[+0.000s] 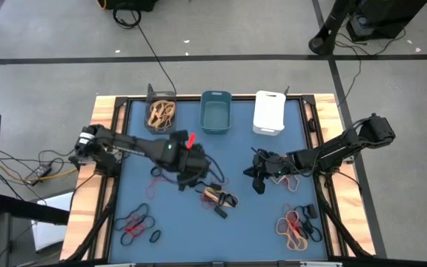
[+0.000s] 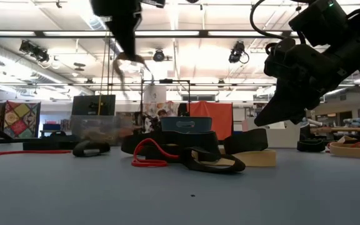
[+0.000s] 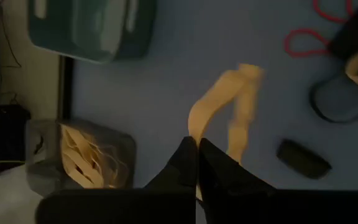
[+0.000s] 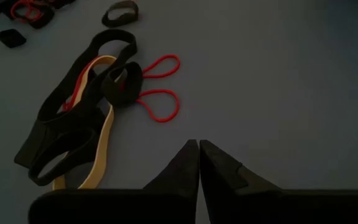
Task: Sort rubber bands into baskets
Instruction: Put the yellow rubber band into the black bin
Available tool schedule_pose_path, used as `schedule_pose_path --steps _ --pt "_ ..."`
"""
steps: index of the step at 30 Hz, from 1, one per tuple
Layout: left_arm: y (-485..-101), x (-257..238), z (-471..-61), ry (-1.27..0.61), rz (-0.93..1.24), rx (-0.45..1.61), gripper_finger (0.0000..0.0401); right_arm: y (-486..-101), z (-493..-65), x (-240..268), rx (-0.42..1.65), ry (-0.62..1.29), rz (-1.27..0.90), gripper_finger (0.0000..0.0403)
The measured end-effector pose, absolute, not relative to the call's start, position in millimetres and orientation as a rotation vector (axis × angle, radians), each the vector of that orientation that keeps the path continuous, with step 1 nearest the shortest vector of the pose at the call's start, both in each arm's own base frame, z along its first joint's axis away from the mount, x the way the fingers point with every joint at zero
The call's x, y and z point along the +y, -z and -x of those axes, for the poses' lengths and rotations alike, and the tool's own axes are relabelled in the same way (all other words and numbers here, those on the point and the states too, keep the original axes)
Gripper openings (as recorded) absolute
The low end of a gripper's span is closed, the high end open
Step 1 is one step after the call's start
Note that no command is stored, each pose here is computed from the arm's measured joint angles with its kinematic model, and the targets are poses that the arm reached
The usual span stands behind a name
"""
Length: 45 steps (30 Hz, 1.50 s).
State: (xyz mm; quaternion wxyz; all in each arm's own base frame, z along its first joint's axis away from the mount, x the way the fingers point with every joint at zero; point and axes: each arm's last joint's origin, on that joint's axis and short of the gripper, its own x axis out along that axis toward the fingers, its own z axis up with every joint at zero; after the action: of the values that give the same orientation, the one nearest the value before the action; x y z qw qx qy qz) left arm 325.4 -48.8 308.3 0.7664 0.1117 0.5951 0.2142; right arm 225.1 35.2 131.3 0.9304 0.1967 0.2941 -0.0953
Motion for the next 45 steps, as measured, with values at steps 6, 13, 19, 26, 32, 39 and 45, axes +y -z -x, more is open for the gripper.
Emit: schedule_pose_path --steps 6,13,19,26,32,39,45 --pt "-321 -10 -331 -0.515 -0.215 1.286 0.0006 -131 -225 35 0.604 0.191 -0.399 0.0021" --pt "-323 50 -328 -0.626 -0.162 1.316 0.0006 -131 -224 38 0.61 0.172 -0.395 0.0013" --pt "-325 111 -321 -0.709 -0.095 1.292 0.0006 -130 -224 39 0.624 0.171 -0.385 0.0028" --pt "-326 172 -300 -0.807 0.011 1.259 0.0006 -129 -223 39 0.643 0.166 -0.378 0.0024" --pt "-326 214 -272 -0.89 0.112 1.266 0.0006 -125 -220 38 0.686 0.18 -0.377 0.0013" --pt "-320 243 -247 -0.919 0.21 1.284 0.0006 -124 -218 42 0.697 0.18 -0.372 0.0026" --pt "-292 251 -229 -0.923 0.258 1.391 0.0006 -124 -217 48 0.696 0.173 -0.367 0.0025"
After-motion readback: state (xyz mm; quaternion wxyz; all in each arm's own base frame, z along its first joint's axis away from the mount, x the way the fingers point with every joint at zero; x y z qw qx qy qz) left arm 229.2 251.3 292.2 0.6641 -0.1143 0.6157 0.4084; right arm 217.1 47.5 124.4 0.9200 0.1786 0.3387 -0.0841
